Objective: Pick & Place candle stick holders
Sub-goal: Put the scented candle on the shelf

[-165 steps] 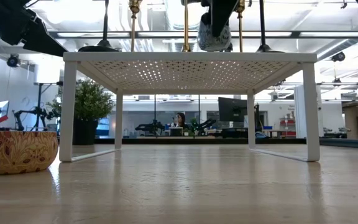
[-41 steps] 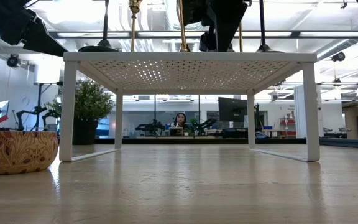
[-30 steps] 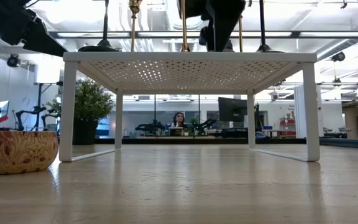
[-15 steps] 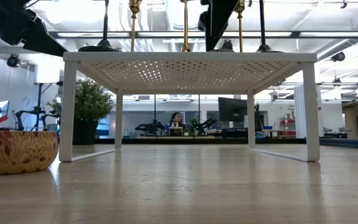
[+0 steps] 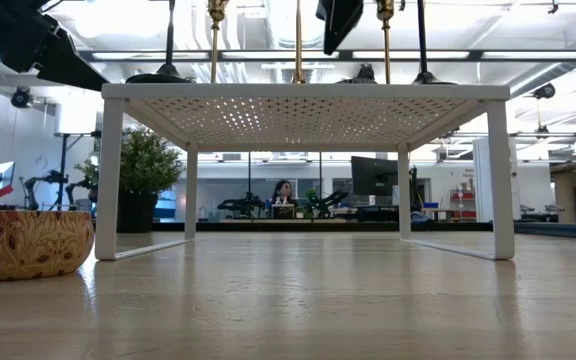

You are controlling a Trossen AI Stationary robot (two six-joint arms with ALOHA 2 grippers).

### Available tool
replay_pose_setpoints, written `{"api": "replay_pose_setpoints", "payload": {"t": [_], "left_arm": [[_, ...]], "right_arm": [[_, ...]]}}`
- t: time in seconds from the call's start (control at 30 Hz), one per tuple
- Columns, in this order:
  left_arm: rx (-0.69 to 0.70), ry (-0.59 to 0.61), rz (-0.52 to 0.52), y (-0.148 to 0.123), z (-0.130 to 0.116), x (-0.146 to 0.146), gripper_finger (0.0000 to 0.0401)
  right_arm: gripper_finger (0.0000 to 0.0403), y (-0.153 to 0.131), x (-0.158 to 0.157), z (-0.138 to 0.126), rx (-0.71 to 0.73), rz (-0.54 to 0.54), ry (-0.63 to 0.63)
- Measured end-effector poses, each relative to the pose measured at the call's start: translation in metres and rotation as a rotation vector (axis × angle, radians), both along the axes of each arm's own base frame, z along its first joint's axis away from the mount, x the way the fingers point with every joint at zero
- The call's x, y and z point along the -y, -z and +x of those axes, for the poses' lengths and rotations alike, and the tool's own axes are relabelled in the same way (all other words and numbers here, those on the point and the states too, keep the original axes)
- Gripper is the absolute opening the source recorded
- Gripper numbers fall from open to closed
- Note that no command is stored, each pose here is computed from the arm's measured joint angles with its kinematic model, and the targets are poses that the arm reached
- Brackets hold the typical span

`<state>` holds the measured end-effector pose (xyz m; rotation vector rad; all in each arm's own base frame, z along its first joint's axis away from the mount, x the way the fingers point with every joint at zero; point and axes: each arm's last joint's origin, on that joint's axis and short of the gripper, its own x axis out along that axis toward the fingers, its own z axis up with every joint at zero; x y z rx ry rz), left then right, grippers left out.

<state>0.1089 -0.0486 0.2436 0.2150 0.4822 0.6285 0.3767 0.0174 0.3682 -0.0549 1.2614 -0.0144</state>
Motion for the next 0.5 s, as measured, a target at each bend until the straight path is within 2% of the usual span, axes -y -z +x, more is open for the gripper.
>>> {"api": "replay_pose_setpoints", "payload": {"t": [0.37,0.5], "left_arm": [[0.0,0.0,0.0,0.0,0.0,0.0,0.0083],[0.0,0.0,0.0,0.0,0.0,0.0,0.0083]], "right_arm": [[0.0249,-0.029,0.0,-0.009,0.072,-0.055,0.013],[0.024,-0.041,-0.001,-0.017,0.096,-0.11,0.007]]}}
